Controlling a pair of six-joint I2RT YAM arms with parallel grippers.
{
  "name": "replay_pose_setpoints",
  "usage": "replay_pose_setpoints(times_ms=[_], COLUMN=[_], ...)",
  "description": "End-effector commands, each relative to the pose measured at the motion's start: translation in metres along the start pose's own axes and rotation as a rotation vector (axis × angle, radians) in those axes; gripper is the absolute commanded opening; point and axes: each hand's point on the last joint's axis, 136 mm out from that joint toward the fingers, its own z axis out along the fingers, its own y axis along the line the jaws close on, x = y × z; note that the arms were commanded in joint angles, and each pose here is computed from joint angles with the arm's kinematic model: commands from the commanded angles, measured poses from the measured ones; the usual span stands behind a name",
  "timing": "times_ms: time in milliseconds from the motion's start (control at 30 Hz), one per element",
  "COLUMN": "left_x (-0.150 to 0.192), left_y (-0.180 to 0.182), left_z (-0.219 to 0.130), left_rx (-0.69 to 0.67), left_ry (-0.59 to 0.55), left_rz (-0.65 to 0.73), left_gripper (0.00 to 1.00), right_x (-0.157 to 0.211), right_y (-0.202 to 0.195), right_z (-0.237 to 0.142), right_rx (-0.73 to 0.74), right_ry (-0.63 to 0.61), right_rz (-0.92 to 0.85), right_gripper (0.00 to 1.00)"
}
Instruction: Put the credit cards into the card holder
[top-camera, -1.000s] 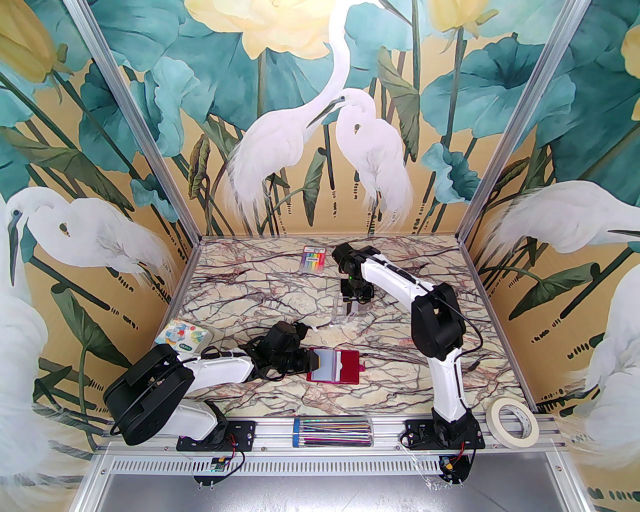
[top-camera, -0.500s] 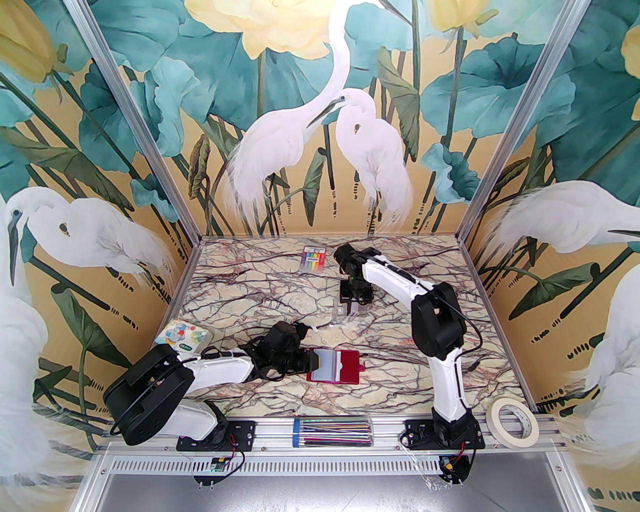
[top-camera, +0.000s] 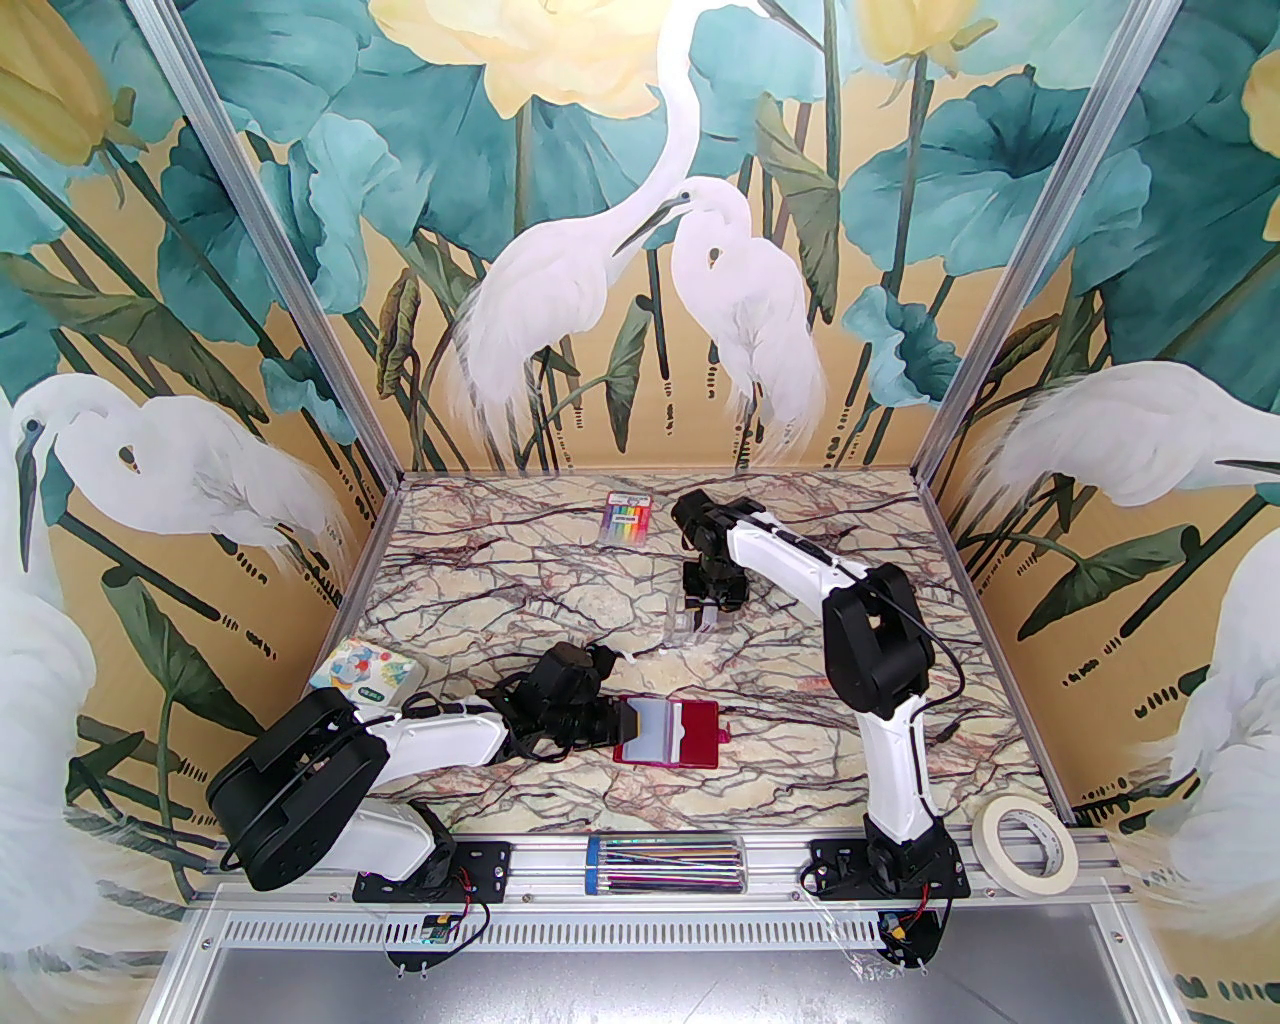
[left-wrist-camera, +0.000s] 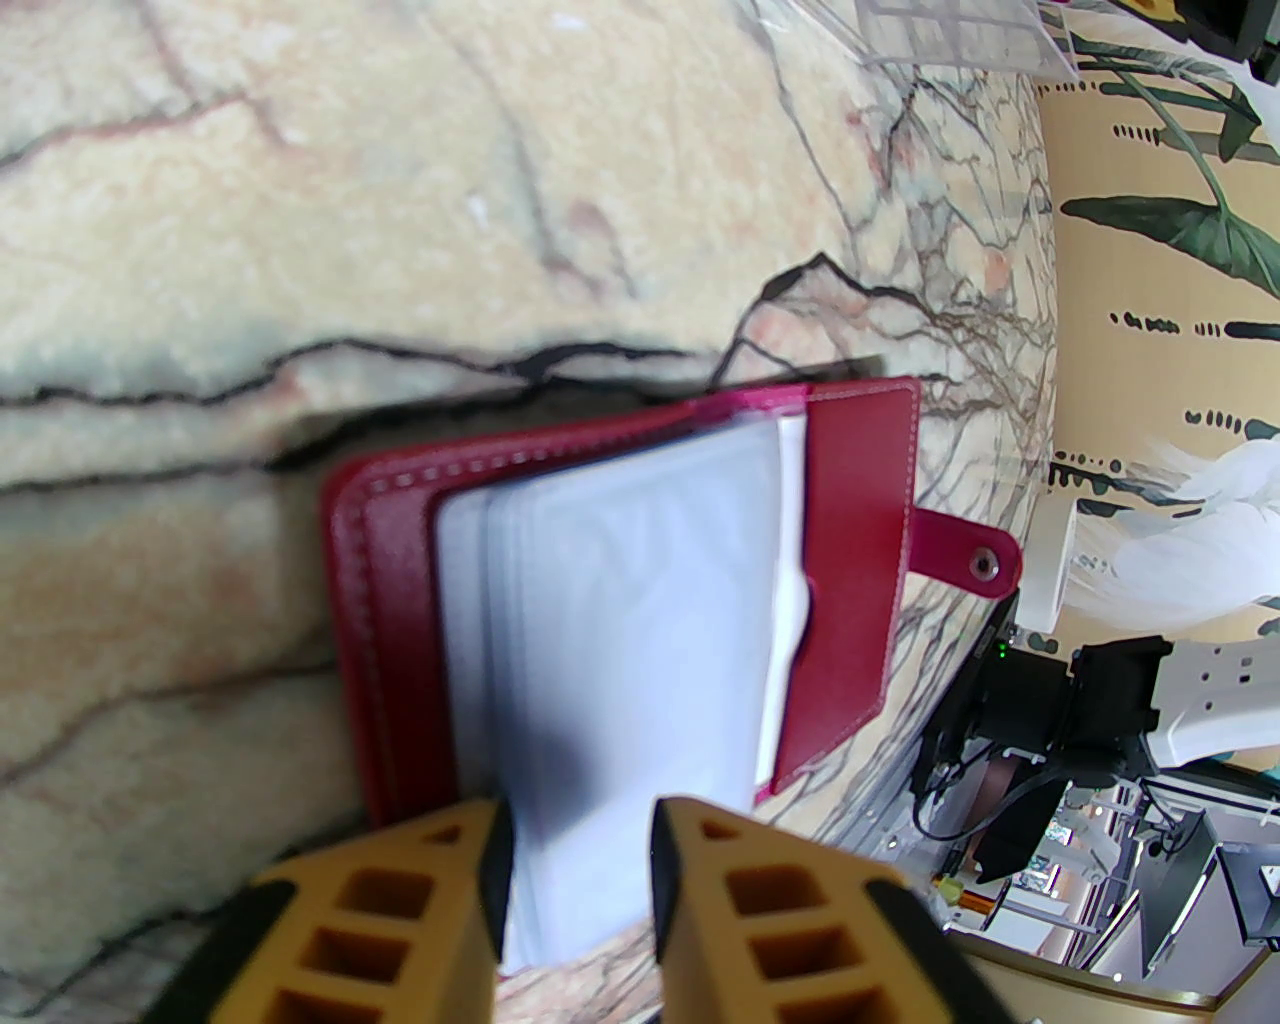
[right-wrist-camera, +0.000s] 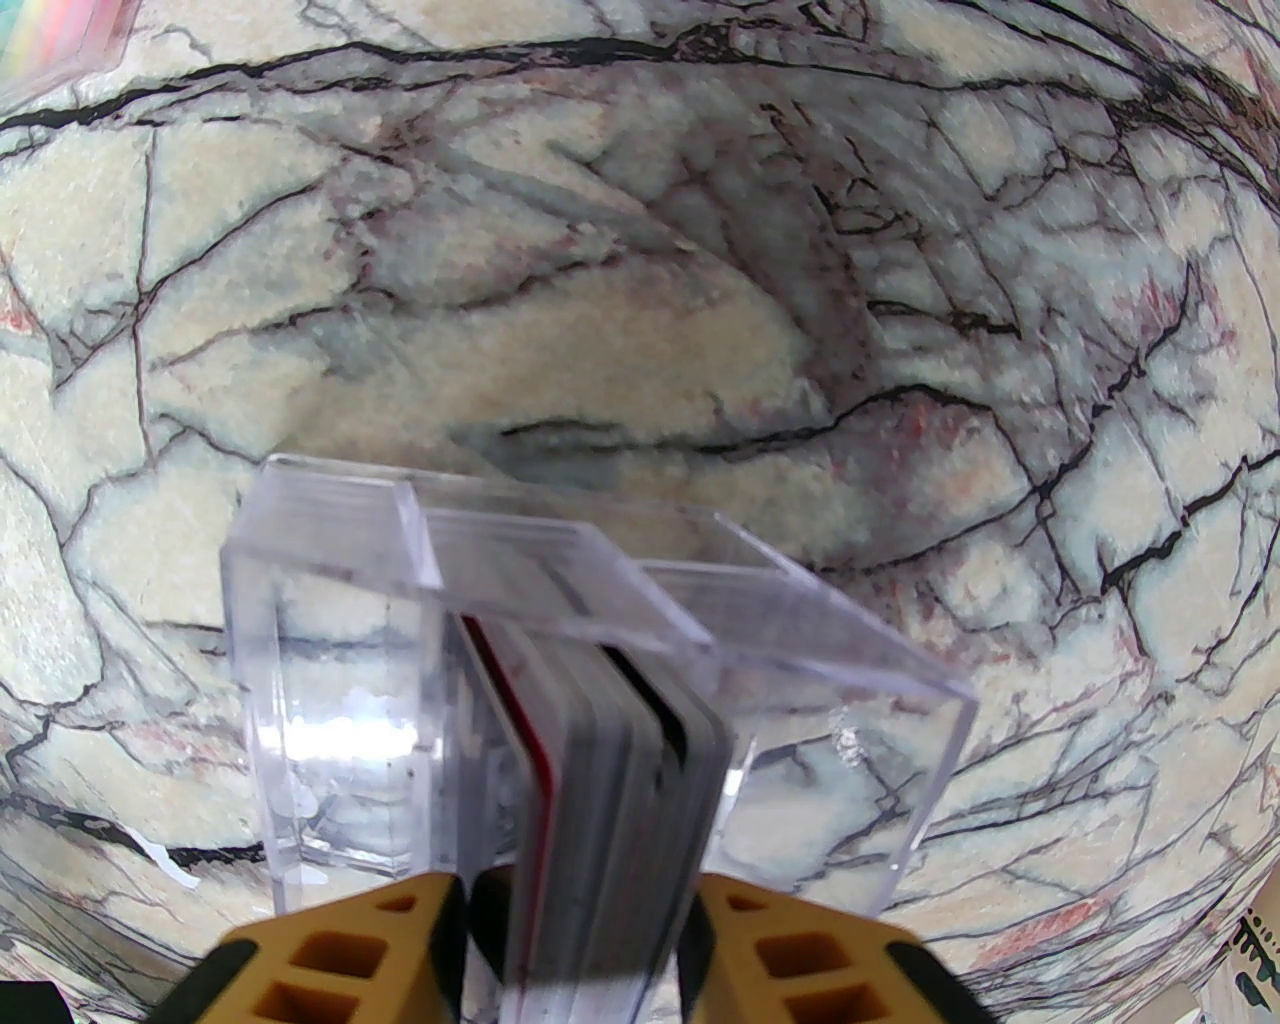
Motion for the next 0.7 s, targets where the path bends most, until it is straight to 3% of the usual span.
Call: replay_pose_setpoints(times_ms=[0, 667], left_x=[0.016, 0.017], left_y=[0.02, 0.021], left_z=[0.004, 0.004], left_rx=[-0.069, -0.069], left_ry=[0.052, 0.052], left_rz=[-0.014, -0.018], left_gripper=[0.3, 0.3], right_x=[-0.002, -0.006], right_y=[-0.009, -0.021], right_z=[-0.003, -0.024], right_rx=[0.041, 0.095], right_ry=[-0.004, -0.043], right_rz=[0.006, -0.005], right_gripper=[0.37, 0.33])
